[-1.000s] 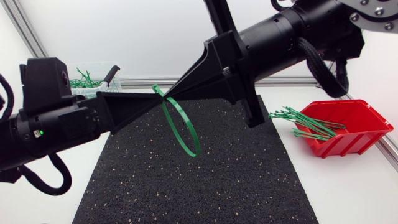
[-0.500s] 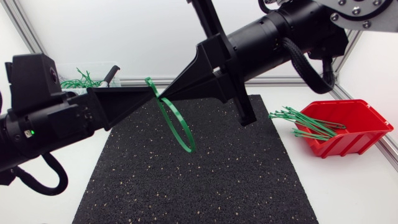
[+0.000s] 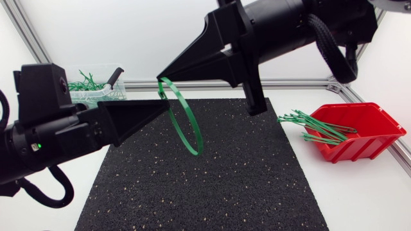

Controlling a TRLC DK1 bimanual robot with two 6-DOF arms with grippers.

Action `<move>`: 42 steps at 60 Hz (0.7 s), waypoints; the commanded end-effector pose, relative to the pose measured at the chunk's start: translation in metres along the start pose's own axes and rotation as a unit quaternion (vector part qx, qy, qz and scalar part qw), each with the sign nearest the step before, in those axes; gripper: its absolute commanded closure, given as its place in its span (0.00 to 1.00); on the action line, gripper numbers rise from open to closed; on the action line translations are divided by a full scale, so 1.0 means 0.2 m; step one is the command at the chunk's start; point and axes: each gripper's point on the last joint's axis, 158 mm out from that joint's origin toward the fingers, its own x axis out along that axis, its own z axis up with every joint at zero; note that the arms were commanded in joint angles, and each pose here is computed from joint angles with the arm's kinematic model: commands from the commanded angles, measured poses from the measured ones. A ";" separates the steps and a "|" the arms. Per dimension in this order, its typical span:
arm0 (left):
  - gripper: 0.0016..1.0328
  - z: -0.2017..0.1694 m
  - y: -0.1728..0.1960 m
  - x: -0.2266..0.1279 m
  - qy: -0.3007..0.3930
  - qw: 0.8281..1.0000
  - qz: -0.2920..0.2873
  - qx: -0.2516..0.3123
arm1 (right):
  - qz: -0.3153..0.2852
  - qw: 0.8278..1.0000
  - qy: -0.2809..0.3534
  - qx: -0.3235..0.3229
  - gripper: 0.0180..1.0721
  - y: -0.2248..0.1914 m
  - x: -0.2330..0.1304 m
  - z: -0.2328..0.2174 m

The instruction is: Take a green cable tie from the red box, thread the tail through the head to close it, then place it in the transparent bin on the left.

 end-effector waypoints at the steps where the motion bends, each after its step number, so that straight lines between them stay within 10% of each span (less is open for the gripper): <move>1: 0.97 -0.02 -0.03 -0.01 0.004 1.000 -0.014 0.012 | 0.007 1.000 -0.011 0.008 0.94 0.04 -0.01 0.02; 42: 0.97 0.00 -0.03 -0.02 -0.006 1.000 -0.010 0.017 | -0.015 0.999 -0.012 0.039 0.94 -0.13 0.03 0.09</move>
